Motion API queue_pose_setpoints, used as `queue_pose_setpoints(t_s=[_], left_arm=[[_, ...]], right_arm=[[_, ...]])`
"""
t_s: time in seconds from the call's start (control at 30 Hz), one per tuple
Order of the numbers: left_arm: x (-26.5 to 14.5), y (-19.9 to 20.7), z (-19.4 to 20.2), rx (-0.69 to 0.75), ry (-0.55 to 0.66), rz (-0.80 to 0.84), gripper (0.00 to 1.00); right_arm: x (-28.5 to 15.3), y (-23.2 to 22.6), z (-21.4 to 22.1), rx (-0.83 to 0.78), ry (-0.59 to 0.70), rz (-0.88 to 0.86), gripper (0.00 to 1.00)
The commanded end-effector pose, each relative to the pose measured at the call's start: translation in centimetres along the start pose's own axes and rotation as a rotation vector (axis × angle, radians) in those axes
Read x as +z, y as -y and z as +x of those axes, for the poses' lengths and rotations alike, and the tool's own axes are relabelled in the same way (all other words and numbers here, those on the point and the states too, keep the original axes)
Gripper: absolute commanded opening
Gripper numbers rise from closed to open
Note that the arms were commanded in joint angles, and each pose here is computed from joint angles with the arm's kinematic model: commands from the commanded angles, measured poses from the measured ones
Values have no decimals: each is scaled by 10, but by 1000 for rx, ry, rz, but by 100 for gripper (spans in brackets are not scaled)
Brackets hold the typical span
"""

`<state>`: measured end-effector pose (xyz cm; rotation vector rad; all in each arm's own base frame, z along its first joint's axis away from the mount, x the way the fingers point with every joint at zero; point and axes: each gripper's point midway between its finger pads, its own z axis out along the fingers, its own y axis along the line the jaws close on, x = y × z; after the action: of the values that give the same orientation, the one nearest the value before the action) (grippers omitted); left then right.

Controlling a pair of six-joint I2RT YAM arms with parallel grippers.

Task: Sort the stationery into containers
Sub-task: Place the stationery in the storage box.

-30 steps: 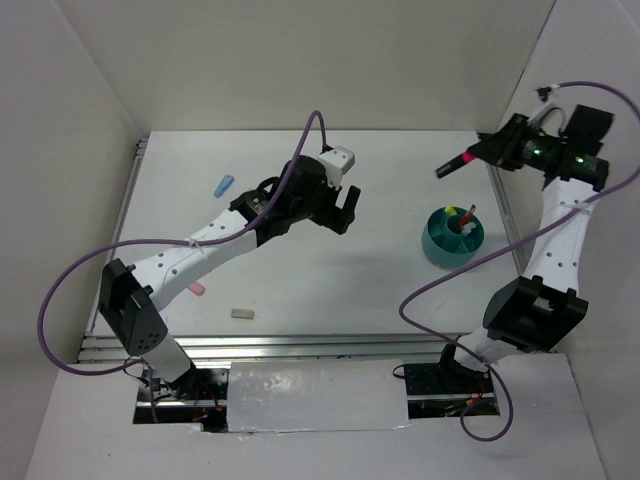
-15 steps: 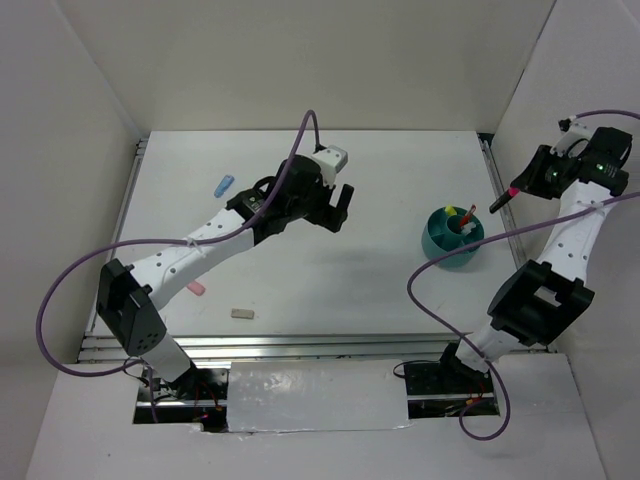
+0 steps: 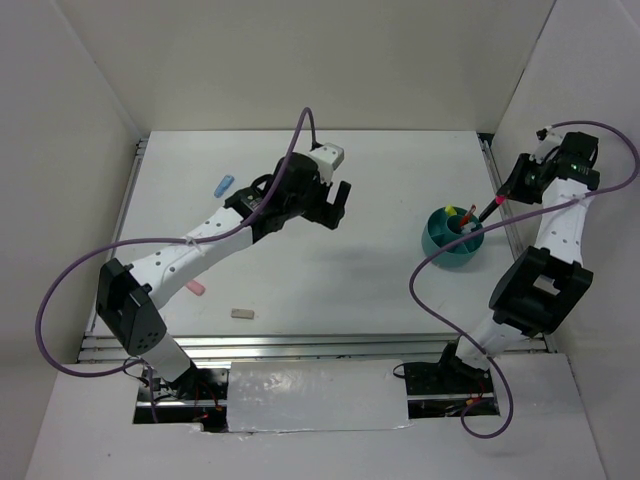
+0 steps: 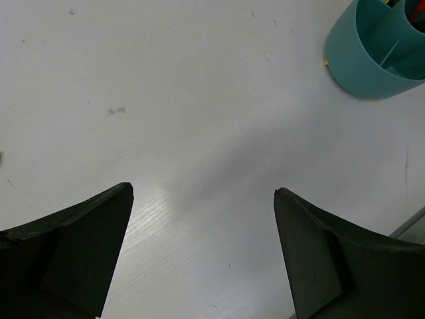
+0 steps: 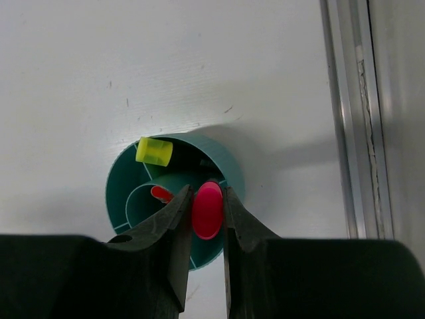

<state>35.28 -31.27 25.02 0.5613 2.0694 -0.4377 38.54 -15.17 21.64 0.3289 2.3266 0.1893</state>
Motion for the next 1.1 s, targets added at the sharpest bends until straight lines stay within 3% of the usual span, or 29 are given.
queue_pose_setpoints(t_s=[0.0, 0.57, 1.07], left_arm=[[-1, -1, -19, -15, 58, 7, 99], [4, -5, -14, -23, 41, 7, 99], [-3, -40, 2, 30, -25, 29, 99]], right_arm=[[12, -1, -11, -23, 55, 4, 0], [35, -27, -4, -86, 51, -49, 2], [40, -26, 22, -123, -4, -31, 42]])
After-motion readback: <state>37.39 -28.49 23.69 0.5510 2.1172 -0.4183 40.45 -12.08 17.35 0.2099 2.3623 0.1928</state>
